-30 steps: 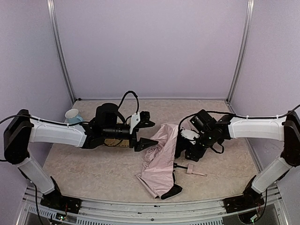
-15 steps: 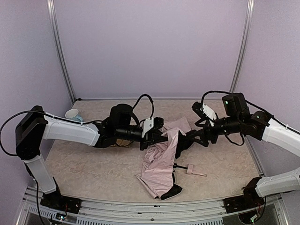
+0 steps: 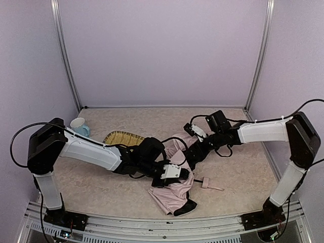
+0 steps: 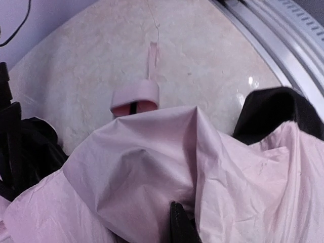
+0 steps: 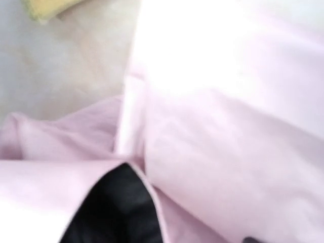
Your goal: Put away the umbrella
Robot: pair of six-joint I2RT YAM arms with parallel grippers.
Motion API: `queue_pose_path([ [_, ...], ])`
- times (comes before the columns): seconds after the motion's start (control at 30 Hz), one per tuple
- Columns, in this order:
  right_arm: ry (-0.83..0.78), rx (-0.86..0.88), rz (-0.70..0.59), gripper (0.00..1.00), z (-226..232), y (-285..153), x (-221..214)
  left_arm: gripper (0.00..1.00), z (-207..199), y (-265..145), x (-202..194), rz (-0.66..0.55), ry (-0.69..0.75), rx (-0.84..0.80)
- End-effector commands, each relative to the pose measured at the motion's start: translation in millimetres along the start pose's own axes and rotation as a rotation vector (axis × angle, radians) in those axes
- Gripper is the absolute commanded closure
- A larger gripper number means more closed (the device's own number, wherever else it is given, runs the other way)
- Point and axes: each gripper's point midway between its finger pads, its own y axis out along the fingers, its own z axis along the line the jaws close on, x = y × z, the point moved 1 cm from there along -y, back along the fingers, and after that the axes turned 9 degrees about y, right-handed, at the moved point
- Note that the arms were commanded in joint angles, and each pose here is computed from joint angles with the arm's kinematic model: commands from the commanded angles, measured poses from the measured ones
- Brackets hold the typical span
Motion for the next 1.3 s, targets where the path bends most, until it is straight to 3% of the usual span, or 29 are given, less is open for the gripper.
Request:
queue_pose_path([
  [0.0, 0.076, 0.059, 0.02, 0.36, -9.9, 41.8, -3.3, 0.86, -26.2, 16.2, -31.1, 0.156, 0.012, -0.08],
  [0.1, 0.103, 0.056, 0.075, 0.37, -18.2, 61.3, -18.4, 0.72, -38.9, 12.0, -29.6, 0.173, -0.014, -0.13],
  [0.23, 0.087, 0.029, 0.123, 0.37, -24.0, 64.6, -23.1, 0.47, -36.5, -14.4, 9.5, 0.078, -0.056, -0.167],
  [0.3, 0.053, 0.023, 0.12, 0.37, -21.6, 56.5, -11.6, 0.34, -30.7, -30.0, 30.5, 0.025, -0.058, -0.161],
  [0.37, 0.01, 0.019, 0.092, 0.35, -15.0, 39.7, 7.2, 0.28, -23.8, -45.7, 45.0, -0.006, -0.052, -0.136],
  [0.6, -0.086, 0.062, 0.021, 0.29, 17.7, -19.8, 48.7, 0.23, -18.6, -80.6, 63.6, -0.05, -0.035, -0.064],
  [0.8, -0.068, -0.008, -0.019, 0.29, 13.1, -40.6, 57.4, 0.29, 2.9, -92.3, 52.6, -0.077, -0.059, 0.083],
  [0.9, -0.038, 0.056, -0.012, 0.35, 22.7, -37.4, 55.2, 0.36, 22.9, -93.5, 64.4, -0.149, -0.068, 0.18],
  [1.03, -0.017, 0.2, 0.029, 0.37, 50.8, -20.4, 36.2, 0.35, 19.1, -78.1, 86.6, -0.23, -0.01, 0.169],
  [1.17, 0.079, 0.291, 0.071, 0.31, 59.0, -2.0, 13.2, 0.32, 10.5, -47.1, 77.1, -0.17, -0.002, 0.097],
  [1.27, 0.137, 0.353, 0.078, 0.34, 64.1, 7.9, 10.7, 0.34, -3.9, -24.7, 57.3, -0.096, -0.019, 0.016],
])
